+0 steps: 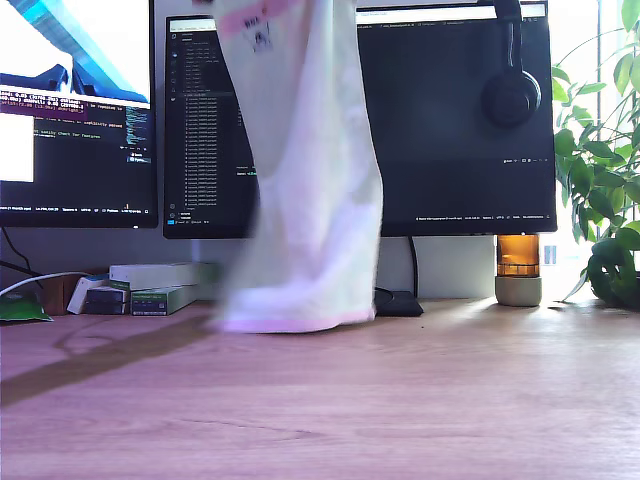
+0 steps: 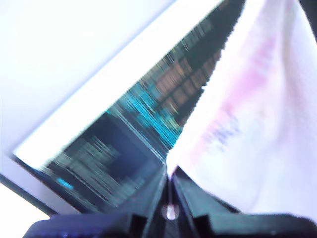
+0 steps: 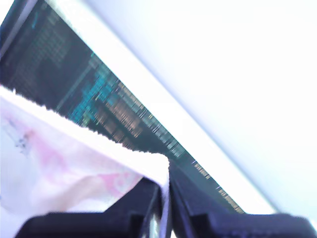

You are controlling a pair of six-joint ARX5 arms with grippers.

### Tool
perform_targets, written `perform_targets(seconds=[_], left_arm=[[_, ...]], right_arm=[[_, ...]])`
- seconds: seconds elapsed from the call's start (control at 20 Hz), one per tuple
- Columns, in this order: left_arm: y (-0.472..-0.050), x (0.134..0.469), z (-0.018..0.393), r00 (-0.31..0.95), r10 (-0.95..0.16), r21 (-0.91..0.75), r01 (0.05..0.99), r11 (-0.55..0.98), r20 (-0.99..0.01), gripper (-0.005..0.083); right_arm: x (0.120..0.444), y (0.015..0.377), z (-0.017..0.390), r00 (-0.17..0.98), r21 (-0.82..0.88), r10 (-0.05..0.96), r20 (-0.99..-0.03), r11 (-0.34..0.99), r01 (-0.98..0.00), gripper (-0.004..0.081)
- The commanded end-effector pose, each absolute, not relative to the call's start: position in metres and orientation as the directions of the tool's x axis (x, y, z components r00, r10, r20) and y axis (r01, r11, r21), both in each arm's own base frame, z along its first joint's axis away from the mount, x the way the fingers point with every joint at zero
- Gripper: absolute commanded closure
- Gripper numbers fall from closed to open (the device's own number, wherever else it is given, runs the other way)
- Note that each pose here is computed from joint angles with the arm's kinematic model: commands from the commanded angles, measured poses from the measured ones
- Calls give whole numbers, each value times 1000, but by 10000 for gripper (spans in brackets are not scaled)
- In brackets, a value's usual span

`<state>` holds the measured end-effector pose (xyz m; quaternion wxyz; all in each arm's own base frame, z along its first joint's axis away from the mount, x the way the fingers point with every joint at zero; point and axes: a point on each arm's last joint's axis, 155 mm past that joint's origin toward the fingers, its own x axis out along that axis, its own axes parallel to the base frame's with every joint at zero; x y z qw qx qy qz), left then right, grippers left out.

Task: Fold the tea towel to a neat square and place it to the right

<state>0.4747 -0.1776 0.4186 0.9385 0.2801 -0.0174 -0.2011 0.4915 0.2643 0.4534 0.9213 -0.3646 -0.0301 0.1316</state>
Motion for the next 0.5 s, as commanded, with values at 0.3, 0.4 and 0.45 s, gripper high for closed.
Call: perform_targets(seconds=[0.3,0.4,0.45], left_arm=[[-182,445,391,845,-437,473,534,701,-308,794],[-187,436,376,805,-468,448,592,670,-365,794],[-187,440,385,819,-468,472,573,670,-331,794]], right_arm=[[487,255,384,924,-707,234,-303,595,-383,780],[485,252,375,913,-708,228,-339,578,-407,780],[487,253,381,920,-719,233,-315,574,-391,780]])
